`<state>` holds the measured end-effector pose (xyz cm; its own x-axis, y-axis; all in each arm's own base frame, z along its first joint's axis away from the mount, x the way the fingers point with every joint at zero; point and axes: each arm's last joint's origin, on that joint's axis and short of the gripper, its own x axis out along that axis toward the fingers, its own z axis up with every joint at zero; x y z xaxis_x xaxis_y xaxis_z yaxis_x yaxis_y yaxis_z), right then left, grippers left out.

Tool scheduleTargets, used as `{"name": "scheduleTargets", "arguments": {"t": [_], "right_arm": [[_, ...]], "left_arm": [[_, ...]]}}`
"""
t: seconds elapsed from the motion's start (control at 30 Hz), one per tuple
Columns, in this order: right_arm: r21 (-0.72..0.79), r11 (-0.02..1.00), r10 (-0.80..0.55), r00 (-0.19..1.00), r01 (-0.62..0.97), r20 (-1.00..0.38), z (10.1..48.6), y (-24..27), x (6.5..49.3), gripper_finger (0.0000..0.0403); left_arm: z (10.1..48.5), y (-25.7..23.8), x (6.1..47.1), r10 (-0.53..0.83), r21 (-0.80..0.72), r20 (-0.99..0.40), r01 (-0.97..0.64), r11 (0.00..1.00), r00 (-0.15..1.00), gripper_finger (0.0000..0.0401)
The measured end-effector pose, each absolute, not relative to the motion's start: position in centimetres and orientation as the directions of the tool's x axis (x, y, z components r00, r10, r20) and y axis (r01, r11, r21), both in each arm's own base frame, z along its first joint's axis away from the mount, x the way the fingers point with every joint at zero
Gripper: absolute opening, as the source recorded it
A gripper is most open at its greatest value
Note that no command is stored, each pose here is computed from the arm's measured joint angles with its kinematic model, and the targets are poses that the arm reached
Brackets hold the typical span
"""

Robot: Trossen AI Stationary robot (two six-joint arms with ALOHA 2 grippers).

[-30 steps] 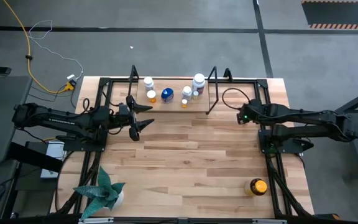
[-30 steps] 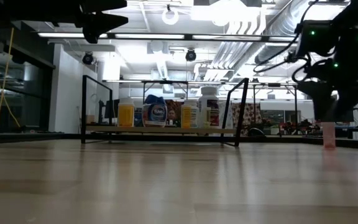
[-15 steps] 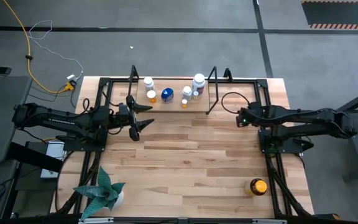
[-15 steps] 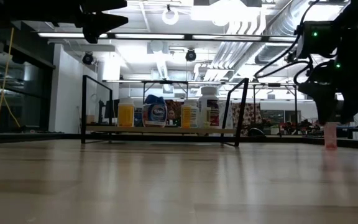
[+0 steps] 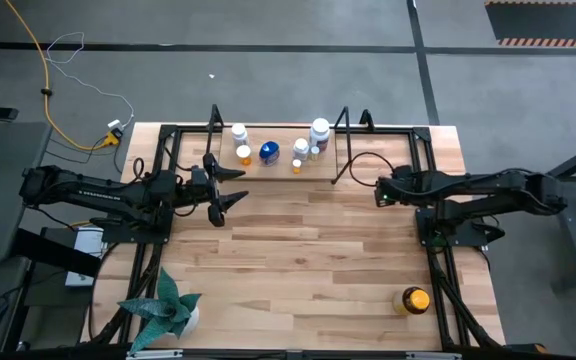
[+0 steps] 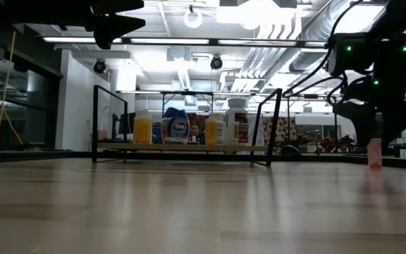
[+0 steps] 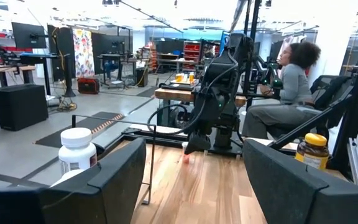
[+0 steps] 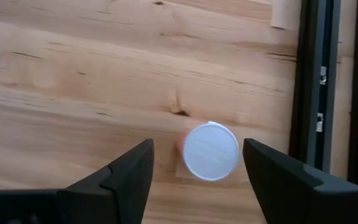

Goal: Pick and place medicine bottles onto shelf by color
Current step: Put the pink pill bottle on the shelf

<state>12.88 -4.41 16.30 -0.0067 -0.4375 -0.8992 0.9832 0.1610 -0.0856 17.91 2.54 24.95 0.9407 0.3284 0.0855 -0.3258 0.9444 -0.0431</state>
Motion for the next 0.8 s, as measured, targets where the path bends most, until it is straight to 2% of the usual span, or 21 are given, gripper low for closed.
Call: {"name": "scheduleTargets", "arguments": {"t": [0.37, 0.8], "right_arm": [[-0.106, 0.150, -0.473, -0.022, 0.983, -0.881, 15.81, -4.72, 13.52, 0.0147], [-0.111, 0.148, -0.485, -0.026, 0.983, -0.874, 15.83, -4.75, 13.52, 0.0119]], "left_arm": [[24.95, 2.54, 17.92, 0.328, -0.043, 0.085, -0.326, 0.944, 0.941, 0.0259], [24.95, 2.54, 17.91, 0.328, -0.043, 0.086, -0.326, 0.944, 0.941, 0.0259]]}}
